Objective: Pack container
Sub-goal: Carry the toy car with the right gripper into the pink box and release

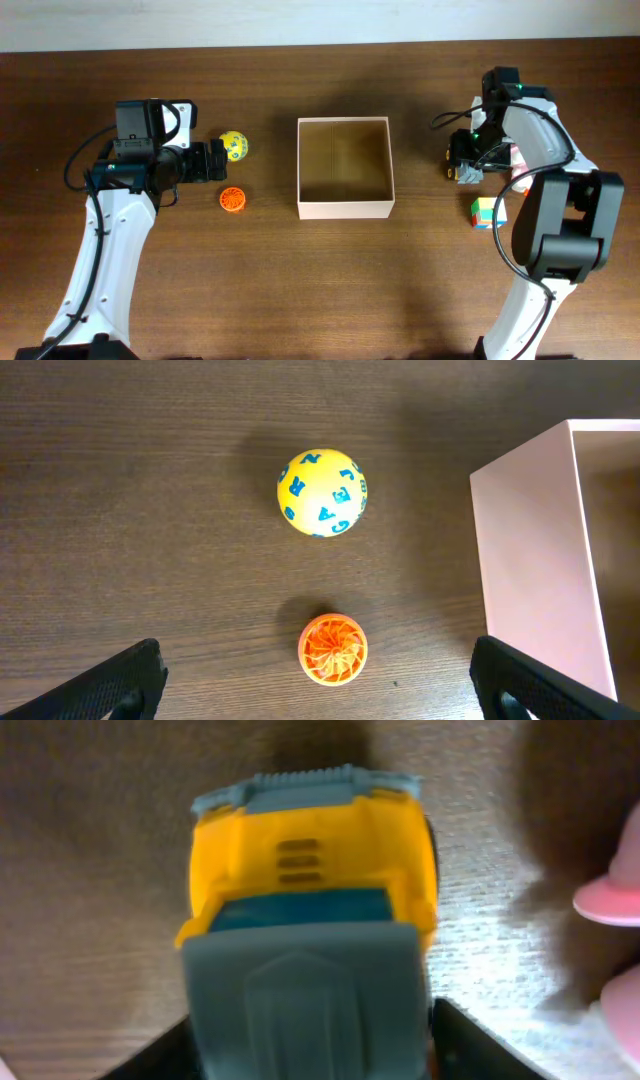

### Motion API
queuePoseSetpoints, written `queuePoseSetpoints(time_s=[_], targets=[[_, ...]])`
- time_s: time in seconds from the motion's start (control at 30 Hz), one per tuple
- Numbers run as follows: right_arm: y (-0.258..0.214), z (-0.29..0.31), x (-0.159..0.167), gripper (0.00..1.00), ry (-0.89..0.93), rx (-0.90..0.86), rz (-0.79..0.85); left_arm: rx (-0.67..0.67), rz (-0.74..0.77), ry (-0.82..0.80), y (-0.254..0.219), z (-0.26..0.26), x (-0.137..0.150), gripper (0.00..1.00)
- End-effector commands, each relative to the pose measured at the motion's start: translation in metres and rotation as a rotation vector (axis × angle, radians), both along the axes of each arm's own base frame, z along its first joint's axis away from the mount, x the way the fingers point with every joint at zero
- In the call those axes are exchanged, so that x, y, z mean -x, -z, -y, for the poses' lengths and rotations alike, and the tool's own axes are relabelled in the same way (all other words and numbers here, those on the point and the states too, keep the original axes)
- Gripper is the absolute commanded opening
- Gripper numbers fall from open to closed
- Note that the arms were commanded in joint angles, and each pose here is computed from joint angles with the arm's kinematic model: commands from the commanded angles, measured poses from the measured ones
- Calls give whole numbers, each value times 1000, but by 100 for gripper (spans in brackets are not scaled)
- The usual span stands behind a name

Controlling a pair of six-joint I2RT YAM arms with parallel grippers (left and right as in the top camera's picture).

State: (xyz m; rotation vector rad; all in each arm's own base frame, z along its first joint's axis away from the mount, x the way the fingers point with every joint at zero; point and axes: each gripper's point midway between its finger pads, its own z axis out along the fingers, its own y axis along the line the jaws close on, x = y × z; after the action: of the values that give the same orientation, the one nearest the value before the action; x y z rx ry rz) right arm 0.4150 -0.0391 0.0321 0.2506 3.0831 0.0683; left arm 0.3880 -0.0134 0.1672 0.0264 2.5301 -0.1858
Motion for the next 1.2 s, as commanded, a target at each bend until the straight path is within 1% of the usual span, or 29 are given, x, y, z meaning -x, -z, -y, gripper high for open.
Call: queuePoseSetpoints(time_s=[0.0,0.13,0.23,0.4,0.5,0.53,0.63,0.73,0.83,1.0,1.13,1.17], targets=[[0,4,-2,50,15,5,3,-12,13,7,-4,-2,-5,99],[-12,3,-4,42,14,6,17,-12,13,7,-5,-2,-5,99],[-41,-2,-10,40,0,13,78,-12,13,7,-5,-2,-5,99],[-126,-34,-13,36,-53,12,233,-12,13,7,-5,-2,-5,99],[-179,-70,-2,36,-70,-14,331,-12,13,7,-4,-2,-5,99],[-193,-83,2,33,-78,-25,361,-12,13,7,-5,-2,-5,99],[-219,-122,16,32,-98,-70,421,-12,13,7,-5,-2,-5,99],[-223,-157,28,31,-135,-104,419,-12,13,7,-5,-2,-5,99],[-208,-187,35,31,-160,-114,380,-11,13,7,-5,-2,-5,99],[-165,-221,38,30,-185,-71,283,-12,13,7,-5,-2,-5,99],[-125,-237,29,31,-210,-32,229,-12,13,7,-5,-2,-5,99],[-113,-235,23,33,-207,-4,220,-12,13,7,-5,-2,-5,99]])
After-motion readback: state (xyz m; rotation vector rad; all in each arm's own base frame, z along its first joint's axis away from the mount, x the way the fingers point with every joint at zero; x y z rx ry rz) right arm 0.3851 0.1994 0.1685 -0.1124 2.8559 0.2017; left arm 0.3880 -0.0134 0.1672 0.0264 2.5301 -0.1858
